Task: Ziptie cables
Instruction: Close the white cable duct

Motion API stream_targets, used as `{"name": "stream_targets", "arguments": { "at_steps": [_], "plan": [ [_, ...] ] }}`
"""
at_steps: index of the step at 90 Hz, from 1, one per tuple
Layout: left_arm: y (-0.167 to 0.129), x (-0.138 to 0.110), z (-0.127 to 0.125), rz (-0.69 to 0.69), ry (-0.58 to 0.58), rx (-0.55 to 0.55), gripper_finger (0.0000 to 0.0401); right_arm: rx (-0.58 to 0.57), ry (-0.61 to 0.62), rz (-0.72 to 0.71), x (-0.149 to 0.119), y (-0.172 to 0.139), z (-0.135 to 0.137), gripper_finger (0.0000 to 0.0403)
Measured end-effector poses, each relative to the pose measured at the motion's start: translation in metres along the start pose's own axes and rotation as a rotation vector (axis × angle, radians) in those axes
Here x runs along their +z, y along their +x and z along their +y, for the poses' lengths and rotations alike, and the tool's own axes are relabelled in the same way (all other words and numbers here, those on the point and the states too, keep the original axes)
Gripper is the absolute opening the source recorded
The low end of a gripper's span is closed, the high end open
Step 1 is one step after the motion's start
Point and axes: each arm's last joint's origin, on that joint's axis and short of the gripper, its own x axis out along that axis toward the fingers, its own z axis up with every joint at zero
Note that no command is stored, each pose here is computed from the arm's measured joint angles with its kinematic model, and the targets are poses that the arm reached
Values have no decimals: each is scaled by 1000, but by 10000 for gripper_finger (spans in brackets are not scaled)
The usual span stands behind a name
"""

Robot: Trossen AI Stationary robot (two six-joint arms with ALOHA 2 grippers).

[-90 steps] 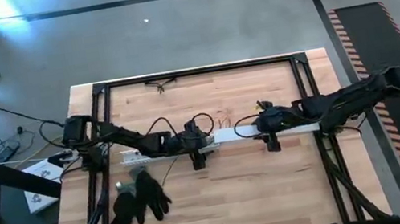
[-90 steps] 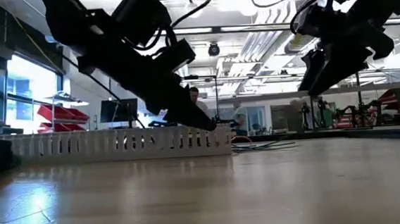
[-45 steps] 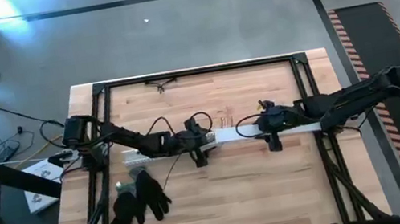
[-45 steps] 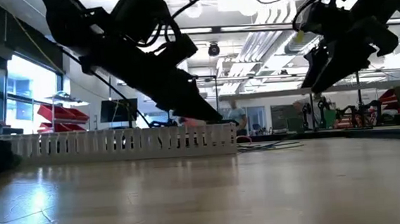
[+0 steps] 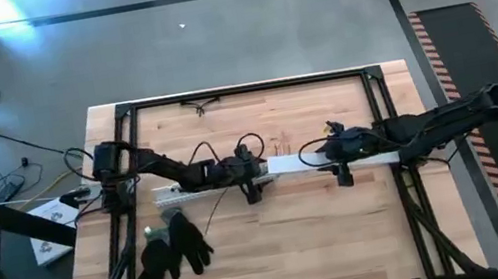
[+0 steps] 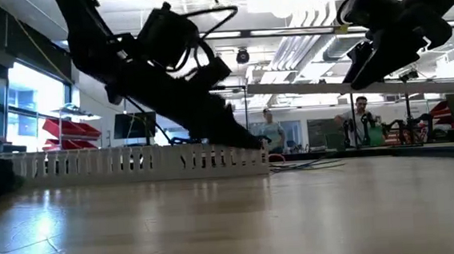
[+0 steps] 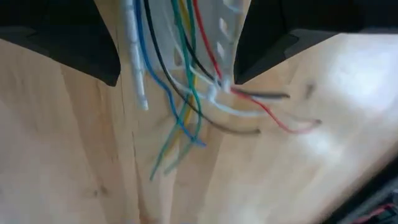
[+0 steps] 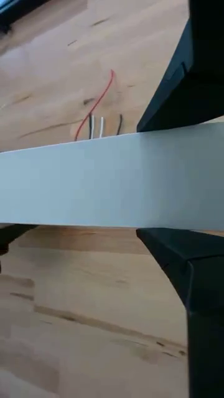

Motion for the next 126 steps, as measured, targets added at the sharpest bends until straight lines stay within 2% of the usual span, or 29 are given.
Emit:
{"name": "stream_targets", "arguments": {
  "at_steps": [16, 42, 53, 73, 89, 126],
  "plan": [
    [1, 1, 0, -11, -9, 3, 285, 0, -3, 25, -2, 0, 0, 204],
    [1, 0, -2, -9, -9, -41, 214, 21, -6, 68, -5, 6, 2, 204],
    [0, -1, -2, 5, -7, -44, 197, 61, -8, 81, -4, 17, 4, 204],
    [-6, -1, -8, 69, 22, -74, 194, 69, -11, 138, -8, 28, 6, 204],
    [-8, -3, -16, 101, 43, -106, 193, 65, 32, 184, -12, 37, 4, 204],
    [-9, -5, -19, 112, 58, -120, 193, 155, 60, 240, -16, 45, 5, 203]
  ]
}}
